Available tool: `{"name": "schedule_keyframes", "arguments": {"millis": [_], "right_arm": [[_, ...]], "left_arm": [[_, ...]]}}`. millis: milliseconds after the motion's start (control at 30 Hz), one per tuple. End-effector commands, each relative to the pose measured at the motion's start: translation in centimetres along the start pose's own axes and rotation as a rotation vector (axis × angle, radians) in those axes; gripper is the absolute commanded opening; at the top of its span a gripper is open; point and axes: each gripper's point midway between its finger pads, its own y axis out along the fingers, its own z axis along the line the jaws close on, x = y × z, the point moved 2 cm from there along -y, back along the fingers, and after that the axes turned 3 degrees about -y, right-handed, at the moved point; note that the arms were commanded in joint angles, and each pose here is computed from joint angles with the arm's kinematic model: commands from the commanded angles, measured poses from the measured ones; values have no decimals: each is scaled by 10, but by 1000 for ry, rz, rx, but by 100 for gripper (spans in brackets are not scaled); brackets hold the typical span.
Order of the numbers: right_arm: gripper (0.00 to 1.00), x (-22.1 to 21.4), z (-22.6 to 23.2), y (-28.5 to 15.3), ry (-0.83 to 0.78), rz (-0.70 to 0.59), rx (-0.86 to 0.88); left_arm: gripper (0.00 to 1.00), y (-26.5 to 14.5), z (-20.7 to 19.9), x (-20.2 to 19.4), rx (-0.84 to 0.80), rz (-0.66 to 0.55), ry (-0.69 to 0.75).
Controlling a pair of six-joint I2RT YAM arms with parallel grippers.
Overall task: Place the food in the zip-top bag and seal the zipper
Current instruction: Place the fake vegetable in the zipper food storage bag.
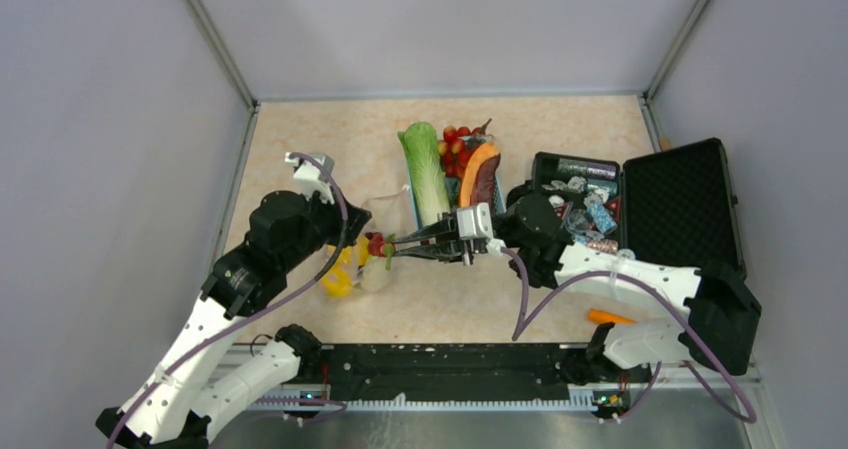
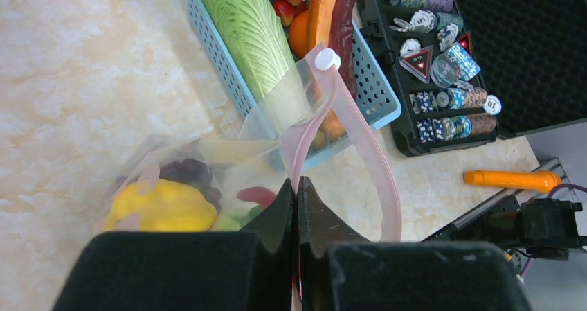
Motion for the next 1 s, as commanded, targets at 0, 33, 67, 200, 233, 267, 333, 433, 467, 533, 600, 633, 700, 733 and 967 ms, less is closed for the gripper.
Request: {"name": "schedule_keyframes", "arguments": {"millis": [0,33,67,200,233,267,333,433,467,533,600,633,700,733,967], "right_arm": [[0,21,0,4,-52,-83,31],[0,10,-1,5,-45,-61,31],[0,0,-3,6,-44,-53,30],[0,-29,-11,9,11,-84,19],[0,-39,-14,8,26,-76,18],[0,-49,-17,8,26,-62,-6],[0,-76,-28,5,-34,20,-74],[0,-108,-37,0,-89,155,-109],[0,-112,-38,0,-98,178,-103],[0,-108,-40,-1,-126,180,-113],[0,-113,-41,-3,-127,222,-102],[0,-122,-40,-2,-104,271,-78],[0,-144,-34,0,-60,398,-7],[1,-153,-30,2,-47,463,30],[40,-142,-21,0,-21,524,42]], "left_arm": [[0,-9,-10,19,-39,-63,11],[0,-10,-12,19,-47,-67,8],[0,-11,-13,19,-52,-68,4],[0,-15,-16,21,-70,-73,-1],[0,-16,-17,22,-73,-77,-1],[0,-18,-17,23,-74,-81,-1],[0,-23,-18,24,-75,-82,2],[0,-26,-21,26,-87,-81,5],[0,-27,-21,26,-90,-84,4],[0,-29,-22,28,-94,-88,4],[0,-31,-23,31,-96,-100,4],[0,-33,-25,33,-100,-107,4],[0,-36,-27,36,-111,-119,3],[0,-37,-28,38,-116,-124,5],[0,-33,-24,37,-89,-119,13]]}}
